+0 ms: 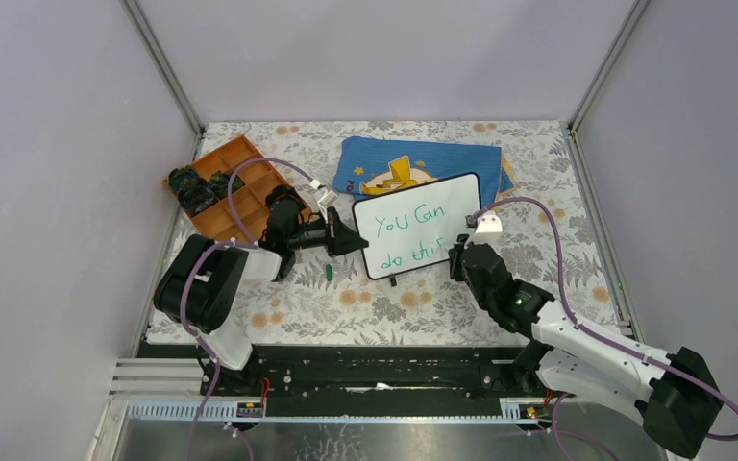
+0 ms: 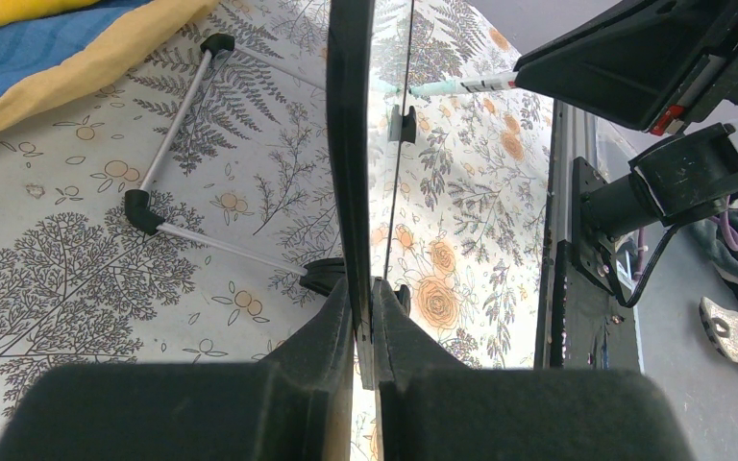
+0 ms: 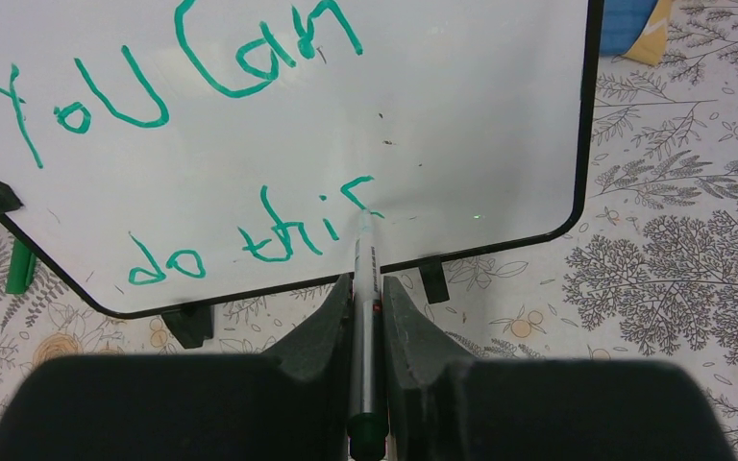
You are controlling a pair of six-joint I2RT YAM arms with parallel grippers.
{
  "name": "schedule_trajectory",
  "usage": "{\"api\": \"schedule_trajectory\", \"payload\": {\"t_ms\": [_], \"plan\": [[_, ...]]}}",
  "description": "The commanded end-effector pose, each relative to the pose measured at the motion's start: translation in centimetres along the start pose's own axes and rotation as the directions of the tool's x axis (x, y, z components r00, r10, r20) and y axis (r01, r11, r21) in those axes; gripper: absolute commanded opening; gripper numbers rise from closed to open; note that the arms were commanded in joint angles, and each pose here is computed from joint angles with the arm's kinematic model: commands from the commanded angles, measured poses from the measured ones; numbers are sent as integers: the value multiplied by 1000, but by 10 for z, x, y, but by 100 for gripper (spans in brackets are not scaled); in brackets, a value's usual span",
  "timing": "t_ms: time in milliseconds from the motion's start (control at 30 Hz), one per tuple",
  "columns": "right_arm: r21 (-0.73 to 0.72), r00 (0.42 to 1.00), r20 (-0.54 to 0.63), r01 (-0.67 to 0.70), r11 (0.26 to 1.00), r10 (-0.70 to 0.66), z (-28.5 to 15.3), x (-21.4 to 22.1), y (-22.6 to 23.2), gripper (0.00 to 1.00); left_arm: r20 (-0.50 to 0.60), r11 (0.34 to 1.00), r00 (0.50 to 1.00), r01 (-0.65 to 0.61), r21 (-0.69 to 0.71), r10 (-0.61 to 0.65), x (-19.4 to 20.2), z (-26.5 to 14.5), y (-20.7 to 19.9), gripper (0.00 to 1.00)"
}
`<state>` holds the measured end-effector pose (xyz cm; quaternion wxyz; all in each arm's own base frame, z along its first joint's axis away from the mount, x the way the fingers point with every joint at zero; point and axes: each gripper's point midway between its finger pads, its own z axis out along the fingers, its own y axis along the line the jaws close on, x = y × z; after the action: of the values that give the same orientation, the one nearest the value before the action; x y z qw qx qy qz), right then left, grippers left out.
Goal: Write a sentence on the whiteboard
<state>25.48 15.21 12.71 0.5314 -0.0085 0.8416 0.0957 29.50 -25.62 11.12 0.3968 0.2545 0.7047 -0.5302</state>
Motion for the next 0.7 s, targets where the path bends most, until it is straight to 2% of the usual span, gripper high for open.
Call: {"api": "schedule_trajectory", "payload": {"t_ms": [0, 667], "plan": [[-24, 999, 22, -24, 999, 25, 2, -7, 6, 0, -110, 997, 991, 70, -28, -72, 41, 0, 2, 0], [23, 999, 36, -28, 999, 27, 6, -8, -1, 0, -112, 997, 991, 66, -28, -69, 41, -1, 2, 0]]}}
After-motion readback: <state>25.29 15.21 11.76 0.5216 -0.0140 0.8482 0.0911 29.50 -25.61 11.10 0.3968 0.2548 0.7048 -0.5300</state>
